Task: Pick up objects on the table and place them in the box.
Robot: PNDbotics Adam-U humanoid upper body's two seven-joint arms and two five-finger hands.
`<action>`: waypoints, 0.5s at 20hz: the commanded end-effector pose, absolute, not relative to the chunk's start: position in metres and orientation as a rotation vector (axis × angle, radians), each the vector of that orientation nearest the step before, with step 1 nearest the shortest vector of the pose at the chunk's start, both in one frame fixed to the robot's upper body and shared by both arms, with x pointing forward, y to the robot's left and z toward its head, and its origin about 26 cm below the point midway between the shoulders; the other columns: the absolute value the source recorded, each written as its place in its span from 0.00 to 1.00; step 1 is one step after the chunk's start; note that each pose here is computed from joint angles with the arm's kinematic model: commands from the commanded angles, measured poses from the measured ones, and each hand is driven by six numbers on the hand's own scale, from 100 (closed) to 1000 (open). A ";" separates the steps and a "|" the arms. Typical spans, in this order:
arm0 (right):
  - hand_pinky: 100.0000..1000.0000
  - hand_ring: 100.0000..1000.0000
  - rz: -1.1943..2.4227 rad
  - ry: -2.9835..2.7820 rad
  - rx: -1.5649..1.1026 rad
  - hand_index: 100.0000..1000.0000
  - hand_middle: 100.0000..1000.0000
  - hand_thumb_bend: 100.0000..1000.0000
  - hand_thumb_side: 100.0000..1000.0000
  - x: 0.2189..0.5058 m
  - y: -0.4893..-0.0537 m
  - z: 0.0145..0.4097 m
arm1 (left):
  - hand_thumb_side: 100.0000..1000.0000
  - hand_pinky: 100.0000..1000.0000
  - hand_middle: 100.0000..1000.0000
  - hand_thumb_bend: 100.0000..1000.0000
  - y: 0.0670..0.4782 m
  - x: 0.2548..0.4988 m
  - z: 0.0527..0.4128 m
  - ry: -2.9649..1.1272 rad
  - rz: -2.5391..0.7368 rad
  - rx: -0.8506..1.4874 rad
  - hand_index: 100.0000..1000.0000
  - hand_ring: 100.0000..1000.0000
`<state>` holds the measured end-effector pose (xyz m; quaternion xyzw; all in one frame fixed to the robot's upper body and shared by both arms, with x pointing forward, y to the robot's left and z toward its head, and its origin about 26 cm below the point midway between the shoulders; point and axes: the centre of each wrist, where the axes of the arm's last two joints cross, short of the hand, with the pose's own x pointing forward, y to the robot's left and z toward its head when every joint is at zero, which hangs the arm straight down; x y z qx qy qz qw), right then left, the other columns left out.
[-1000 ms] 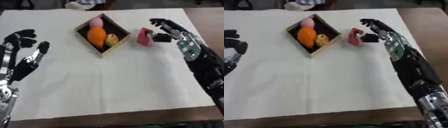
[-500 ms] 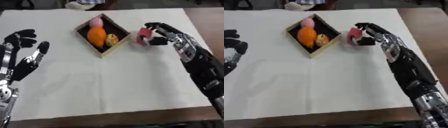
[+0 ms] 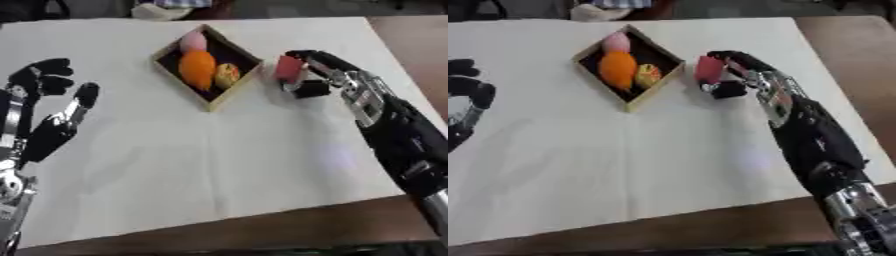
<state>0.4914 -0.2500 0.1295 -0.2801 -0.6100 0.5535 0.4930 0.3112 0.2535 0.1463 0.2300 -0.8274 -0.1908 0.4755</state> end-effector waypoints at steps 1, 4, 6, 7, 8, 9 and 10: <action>0.83 0.87 1.333 -1.489 -0.728 0.94 0.77 0.06 0.47 0.494 -0.256 0.139 | 0.67 0.68 0.63 0.55 0.257 0.311 0.153 -2.041 -0.468 0.576 0.78 0.65; 0.82 0.84 1.326 -1.510 -0.747 0.92 0.72 0.03 0.44 0.494 -0.256 0.141 | 0.67 0.68 0.63 0.55 0.256 0.311 0.154 -2.043 -0.469 0.575 0.78 0.65; 0.81 0.82 1.317 -1.525 -0.765 0.90 0.69 0.02 0.42 0.494 -0.256 0.143 | 0.67 0.68 0.63 0.55 0.257 0.311 0.154 -2.044 -0.470 0.575 0.78 0.65; 0.80 0.81 1.312 -1.533 -0.775 0.88 0.65 0.00 0.40 0.494 -0.255 0.144 | 0.67 0.68 0.63 0.55 0.257 0.311 0.154 -2.044 -0.470 0.575 0.78 0.65; 0.80 0.80 1.303 -1.545 -0.785 0.88 0.64 0.00 0.40 0.494 -0.255 0.145 | 0.67 0.68 0.63 0.55 0.257 0.311 0.154 -2.045 -0.470 0.575 0.78 0.65; 0.79 0.79 1.291 -1.562 -0.793 0.87 0.63 0.00 0.39 0.494 -0.255 0.146 | 0.67 0.68 0.63 0.55 0.256 0.311 0.154 -2.046 -0.470 0.575 0.78 0.65; 0.79 0.79 1.278 -1.581 -0.799 0.87 0.62 0.00 0.39 0.494 -0.254 0.147 | 0.67 0.68 0.63 0.55 0.256 0.311 0.154 -2.046 -0.470 0.575 0.78 0.65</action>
